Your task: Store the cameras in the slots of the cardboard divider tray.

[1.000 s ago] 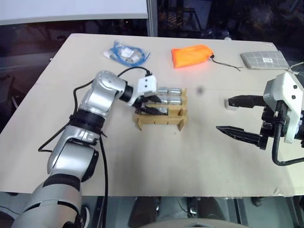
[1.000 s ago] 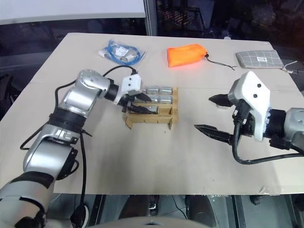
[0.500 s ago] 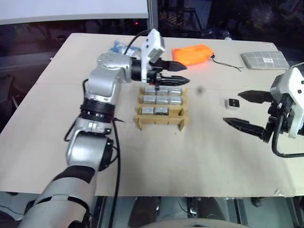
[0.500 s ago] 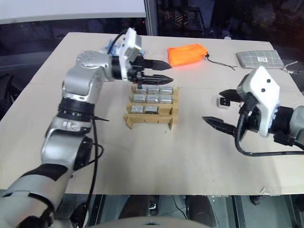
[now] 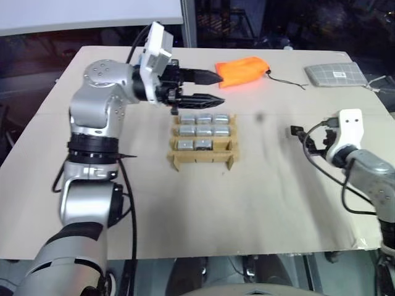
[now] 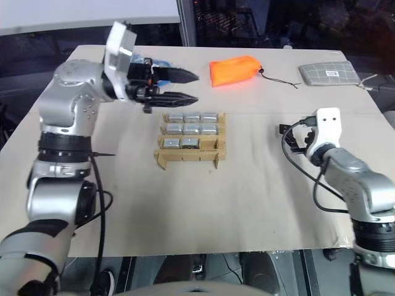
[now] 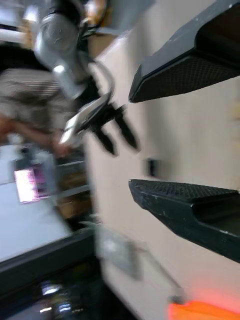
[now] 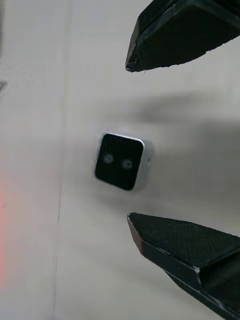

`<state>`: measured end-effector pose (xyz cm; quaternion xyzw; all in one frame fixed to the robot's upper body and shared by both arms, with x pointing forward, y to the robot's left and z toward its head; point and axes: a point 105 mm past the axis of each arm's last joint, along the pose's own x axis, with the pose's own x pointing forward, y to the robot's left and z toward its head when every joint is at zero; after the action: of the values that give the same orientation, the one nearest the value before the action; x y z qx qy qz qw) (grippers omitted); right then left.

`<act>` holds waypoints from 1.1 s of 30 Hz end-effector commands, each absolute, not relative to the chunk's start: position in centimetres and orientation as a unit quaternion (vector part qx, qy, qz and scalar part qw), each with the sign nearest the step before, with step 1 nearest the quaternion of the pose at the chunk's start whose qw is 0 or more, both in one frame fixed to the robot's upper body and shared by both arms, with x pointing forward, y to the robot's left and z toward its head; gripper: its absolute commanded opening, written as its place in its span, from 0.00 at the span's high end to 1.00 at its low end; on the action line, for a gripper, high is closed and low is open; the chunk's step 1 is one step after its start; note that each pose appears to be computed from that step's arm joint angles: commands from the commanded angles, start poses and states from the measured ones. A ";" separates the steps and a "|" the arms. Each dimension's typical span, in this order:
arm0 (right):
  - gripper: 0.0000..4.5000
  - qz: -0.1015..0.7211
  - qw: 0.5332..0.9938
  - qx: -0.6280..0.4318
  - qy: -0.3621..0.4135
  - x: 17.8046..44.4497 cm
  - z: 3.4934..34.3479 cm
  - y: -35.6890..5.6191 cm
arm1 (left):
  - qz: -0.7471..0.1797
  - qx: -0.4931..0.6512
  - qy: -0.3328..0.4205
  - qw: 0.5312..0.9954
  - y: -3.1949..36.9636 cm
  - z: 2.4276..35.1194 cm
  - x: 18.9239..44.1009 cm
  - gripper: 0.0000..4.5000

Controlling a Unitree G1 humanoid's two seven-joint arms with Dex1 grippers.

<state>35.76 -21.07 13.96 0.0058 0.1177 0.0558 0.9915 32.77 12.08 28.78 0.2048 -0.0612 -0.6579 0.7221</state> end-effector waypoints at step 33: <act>0.57 0.418 0.890 -0.176 -0.046 30.3 21.3 -11.0 | -0.622 0.051 -0.008 0.782 10.7 28.7 32.8 0.43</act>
<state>31.86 -12.29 19.73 -0.1570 -0.0228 0.3776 0.9123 33.16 10.93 27.29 0.0717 0.0073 -0.6263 0.7763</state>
